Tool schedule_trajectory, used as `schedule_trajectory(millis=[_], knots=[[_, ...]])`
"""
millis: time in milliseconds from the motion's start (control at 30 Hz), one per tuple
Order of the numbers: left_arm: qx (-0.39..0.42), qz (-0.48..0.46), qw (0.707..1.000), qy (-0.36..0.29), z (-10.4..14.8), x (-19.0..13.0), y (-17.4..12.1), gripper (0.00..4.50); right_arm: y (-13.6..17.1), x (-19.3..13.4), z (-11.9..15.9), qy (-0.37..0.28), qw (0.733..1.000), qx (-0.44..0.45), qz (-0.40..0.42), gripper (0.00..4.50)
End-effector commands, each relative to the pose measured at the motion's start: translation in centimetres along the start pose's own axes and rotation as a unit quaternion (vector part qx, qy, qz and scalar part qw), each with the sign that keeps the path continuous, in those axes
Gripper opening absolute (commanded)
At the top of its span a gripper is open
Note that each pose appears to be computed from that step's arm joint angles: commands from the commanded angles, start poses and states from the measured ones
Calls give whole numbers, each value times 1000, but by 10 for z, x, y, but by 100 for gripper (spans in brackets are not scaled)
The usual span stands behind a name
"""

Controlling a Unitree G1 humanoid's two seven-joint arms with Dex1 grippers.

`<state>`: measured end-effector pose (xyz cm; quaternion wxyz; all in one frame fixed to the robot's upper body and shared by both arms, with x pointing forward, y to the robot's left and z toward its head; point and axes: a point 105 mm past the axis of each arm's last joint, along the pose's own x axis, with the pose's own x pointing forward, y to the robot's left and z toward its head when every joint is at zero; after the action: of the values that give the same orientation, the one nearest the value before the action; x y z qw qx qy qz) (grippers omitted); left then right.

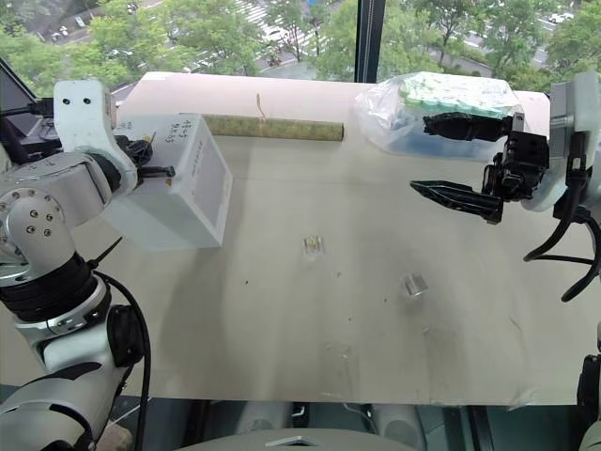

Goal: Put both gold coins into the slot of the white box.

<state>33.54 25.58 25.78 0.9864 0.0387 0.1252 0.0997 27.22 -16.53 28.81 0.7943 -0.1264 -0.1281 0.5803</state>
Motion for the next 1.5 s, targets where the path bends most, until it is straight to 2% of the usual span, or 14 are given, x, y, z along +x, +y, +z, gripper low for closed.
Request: schedule_trajectory(millis=[33, 100, 200, 267, 333, 500, 600, 700, 833, 1033, 1233, 1267, 1400, 1500], knots=[[10, -13, 999, -46, 15, -16, 4, 140, -1, 0, 8, 11, 1000, -23, -16, 450], [15, -31, 997, -65, 21, -24, 4, 140, -1, 1, 6, 14, 999, -15, -25, 450], [27, -127, 987, -98, 26, -43, -11, 140, 2, 10, 1, 16, 999, -15, -47, 450], [59, -252, 962, -91, 15, -60, -40, 140, 5, 20, -8, 36, 997, -6, -62, 450], [81, -321, 941, -74, 0, -72, -55, 140, 9, 28, -14, 47, 996, 6, -72, 450], [129, -345, 930, -6, -46, -78, -73, 140, 33, 46, -42, 113, 991, 26, -62, 450], [134, -349, 927, 15, -71, -81, -74, 140, 45, 63, -72, 155, 982, 81, -76, 450], [129, -349, 927, -47, -70, -82, -71, 140, 51, 80, -85, 169, 976, 94, -97, 450], [90, -452, 885, -64, -85, -91, -71, 142, 64, 105, -102, 184, 970, 123, -103, 327], [106, -525, 842, -57, -97, -93, -69, 142, 60, 135, -124, 215, 954, 152, -145, 327], [104, -609, 785, -43, -102, -106, -63, 142, 64, 141, -132, 233, 948, 167, -140, 327], [107, -614, 781, -44, -101, -107, -61, 193, 65, 142, -134, 235, 948, 169, -135, 321], [138, -615, 775, -42, -103, -106, -54, 322, 70, 147, -137, 238, 946, 179, -125, 321], [142, -611, 778, -35, -105, -103, -48, 322, 74, 153, -140, 238, 946, 188, -113, 321]])
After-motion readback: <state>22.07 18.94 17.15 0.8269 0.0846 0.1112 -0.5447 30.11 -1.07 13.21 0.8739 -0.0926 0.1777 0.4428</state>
